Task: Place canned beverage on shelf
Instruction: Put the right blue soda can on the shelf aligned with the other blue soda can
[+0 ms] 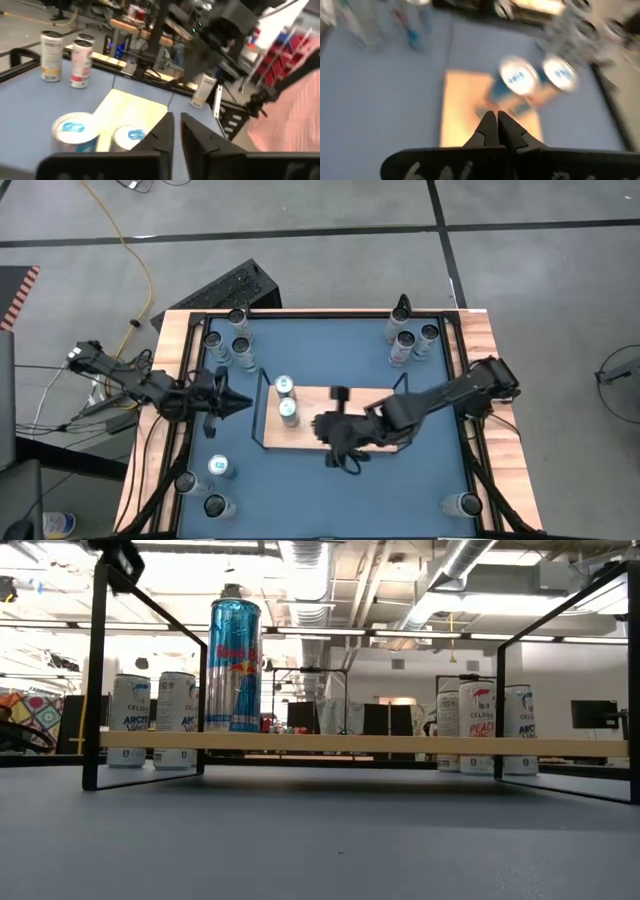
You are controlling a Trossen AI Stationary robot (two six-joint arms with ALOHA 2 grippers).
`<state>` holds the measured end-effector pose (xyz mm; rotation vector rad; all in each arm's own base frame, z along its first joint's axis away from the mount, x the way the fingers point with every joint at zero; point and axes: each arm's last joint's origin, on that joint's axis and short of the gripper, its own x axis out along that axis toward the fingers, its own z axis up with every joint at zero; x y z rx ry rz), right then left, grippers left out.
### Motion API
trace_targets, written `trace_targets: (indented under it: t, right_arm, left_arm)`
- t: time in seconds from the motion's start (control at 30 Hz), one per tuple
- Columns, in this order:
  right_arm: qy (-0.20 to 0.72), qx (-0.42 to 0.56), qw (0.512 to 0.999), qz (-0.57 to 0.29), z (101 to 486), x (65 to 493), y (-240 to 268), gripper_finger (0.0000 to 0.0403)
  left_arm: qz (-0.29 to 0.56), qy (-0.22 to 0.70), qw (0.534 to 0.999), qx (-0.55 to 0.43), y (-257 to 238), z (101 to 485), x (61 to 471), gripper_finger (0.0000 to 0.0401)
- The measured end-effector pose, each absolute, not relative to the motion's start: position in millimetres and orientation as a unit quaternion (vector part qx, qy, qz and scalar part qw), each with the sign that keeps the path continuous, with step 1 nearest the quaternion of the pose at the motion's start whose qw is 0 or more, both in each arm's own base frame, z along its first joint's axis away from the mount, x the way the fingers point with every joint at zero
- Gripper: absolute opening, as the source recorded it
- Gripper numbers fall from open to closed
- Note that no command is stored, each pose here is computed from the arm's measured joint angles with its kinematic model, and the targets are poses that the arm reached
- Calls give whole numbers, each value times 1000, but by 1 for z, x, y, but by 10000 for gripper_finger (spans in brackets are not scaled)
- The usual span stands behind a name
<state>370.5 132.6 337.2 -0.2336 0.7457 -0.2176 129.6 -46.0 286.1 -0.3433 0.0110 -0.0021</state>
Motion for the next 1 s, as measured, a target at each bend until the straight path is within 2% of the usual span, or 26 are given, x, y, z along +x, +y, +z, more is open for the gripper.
trace_targets:
  t: [0.27,0.47,0.7,1.0]
  right_arm:
    - [386,-130,896,-177,358,343,143,0]
    - [395,-116,892,-189,357,338,143,0]
    - [392,-114,892,-192,357,339,143,0]
    - [392,-113,893,-191,357,339,143,0]
  left_arm:
    - [26,89,989,-115,-76,297,172,0]
    - [45,147,986,-70,-103,294,204,0]
    - [124,183,975,-17,-127,285,233,0]
    - [180,238,954,14,-142,263,258,0]
